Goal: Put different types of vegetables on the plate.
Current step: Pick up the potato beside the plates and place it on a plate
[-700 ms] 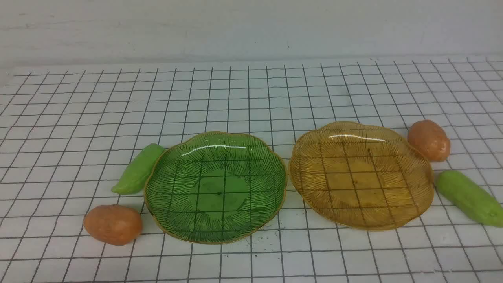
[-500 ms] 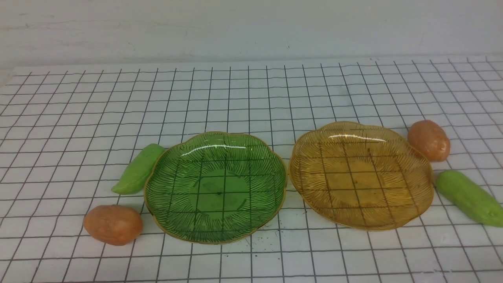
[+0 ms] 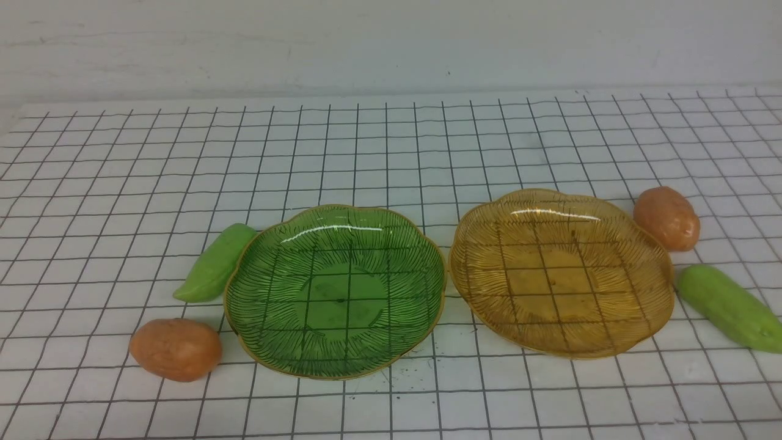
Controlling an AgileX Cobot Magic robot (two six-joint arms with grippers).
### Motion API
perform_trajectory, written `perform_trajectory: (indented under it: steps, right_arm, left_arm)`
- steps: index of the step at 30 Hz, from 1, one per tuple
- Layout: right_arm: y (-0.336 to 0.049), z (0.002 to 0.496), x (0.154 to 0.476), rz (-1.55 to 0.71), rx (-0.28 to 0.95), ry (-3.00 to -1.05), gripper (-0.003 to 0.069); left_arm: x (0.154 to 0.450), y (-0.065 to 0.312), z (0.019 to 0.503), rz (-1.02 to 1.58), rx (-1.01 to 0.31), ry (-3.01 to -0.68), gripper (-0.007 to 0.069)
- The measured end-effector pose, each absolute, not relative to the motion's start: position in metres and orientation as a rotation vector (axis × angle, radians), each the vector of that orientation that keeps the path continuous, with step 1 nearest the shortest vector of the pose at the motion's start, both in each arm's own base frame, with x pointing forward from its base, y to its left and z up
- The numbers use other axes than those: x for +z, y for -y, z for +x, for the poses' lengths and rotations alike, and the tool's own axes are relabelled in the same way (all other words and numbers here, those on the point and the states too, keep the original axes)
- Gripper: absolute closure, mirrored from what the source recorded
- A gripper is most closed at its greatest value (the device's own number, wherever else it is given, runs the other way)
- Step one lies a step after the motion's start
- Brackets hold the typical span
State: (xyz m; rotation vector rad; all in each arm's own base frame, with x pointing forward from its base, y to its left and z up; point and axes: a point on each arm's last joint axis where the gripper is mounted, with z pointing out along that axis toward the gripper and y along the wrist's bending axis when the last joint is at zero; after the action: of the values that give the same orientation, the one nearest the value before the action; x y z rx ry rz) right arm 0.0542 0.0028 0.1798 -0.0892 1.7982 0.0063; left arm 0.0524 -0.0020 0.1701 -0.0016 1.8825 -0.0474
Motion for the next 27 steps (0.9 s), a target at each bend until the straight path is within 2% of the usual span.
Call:
perform_trajectory:
  steps: [21,27]
  right_arm:
    - [-0.0028,0.0542,0.1798,-0.09,0.005,-1.798,0.0673]
    - [-0.0018,0.0543,0.1801,-0.115,-0.031,-1.793,0.0673]
  left_arm:
    - [0.1701,0.002,0.0524,-0.002,-0.047,-1.883,0.0633]
    - [0.1702,0.0027,0.0524,-0.017,-0.069,-1.883,0.0633]
